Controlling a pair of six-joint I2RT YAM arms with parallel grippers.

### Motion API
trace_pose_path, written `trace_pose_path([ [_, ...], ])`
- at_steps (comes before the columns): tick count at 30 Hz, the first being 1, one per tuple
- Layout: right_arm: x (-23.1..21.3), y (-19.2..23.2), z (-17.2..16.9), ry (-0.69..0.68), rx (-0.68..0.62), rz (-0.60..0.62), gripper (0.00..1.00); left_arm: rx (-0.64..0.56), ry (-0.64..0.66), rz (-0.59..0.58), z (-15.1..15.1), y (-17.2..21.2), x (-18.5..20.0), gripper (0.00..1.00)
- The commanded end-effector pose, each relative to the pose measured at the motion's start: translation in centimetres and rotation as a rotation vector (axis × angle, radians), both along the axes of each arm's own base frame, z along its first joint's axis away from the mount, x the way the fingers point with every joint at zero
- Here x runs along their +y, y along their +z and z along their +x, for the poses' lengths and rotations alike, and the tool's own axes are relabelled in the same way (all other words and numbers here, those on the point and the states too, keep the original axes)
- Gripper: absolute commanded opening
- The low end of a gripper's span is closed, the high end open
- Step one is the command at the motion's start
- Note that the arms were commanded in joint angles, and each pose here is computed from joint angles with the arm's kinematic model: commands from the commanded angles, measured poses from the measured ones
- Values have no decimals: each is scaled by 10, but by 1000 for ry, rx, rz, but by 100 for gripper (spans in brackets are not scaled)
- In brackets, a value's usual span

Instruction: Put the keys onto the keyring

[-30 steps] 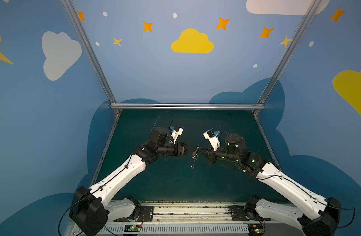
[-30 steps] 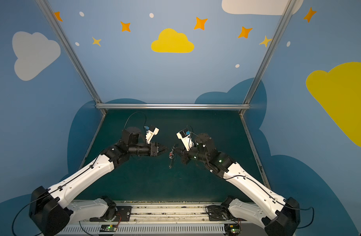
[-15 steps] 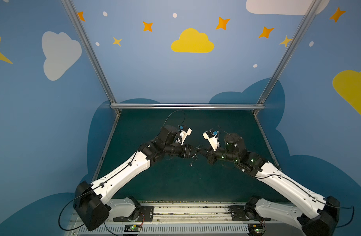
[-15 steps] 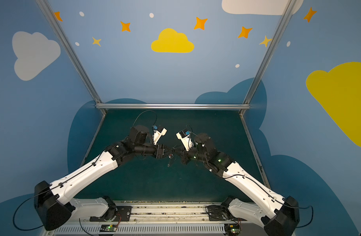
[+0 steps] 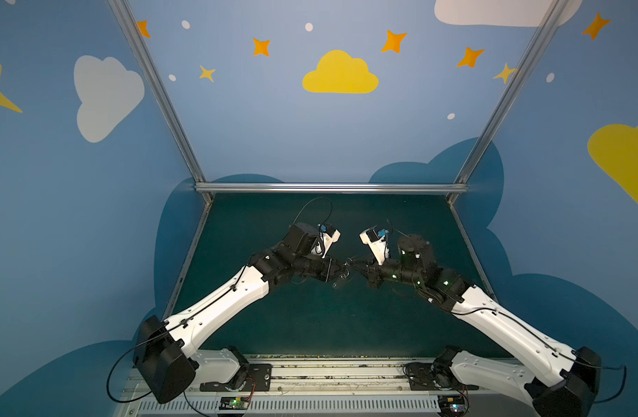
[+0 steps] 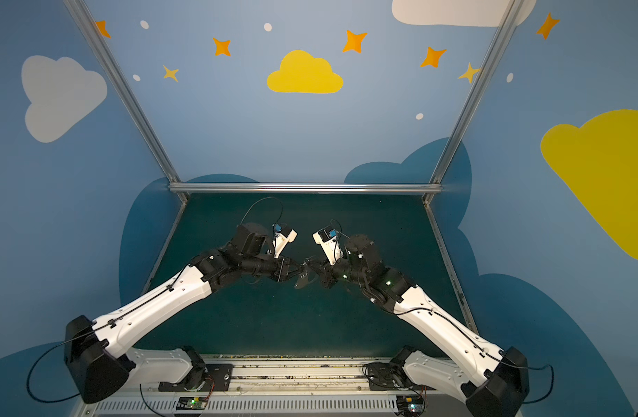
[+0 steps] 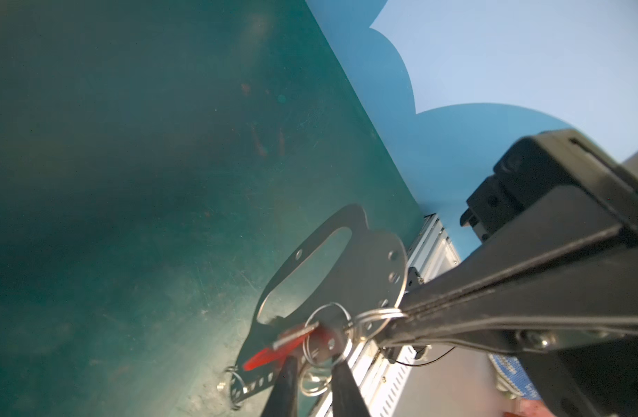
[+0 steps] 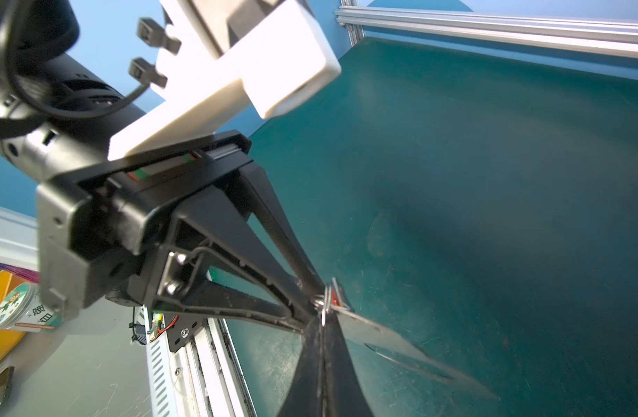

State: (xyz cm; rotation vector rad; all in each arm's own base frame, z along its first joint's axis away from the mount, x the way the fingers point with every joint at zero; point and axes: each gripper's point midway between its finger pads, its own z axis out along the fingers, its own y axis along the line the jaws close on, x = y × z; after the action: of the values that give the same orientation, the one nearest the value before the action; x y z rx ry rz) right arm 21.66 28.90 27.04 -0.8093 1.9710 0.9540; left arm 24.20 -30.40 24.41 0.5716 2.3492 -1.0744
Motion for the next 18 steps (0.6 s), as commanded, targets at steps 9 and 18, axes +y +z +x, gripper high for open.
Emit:
trace_pose_path([
  [9,2,9,-4,21,-12,48,0,-62,-15,-48,1,23,-3,35],
  [18,2,10,-5,22,-15,58,0,-64,-45,-77,-3,28,-7,26],
])
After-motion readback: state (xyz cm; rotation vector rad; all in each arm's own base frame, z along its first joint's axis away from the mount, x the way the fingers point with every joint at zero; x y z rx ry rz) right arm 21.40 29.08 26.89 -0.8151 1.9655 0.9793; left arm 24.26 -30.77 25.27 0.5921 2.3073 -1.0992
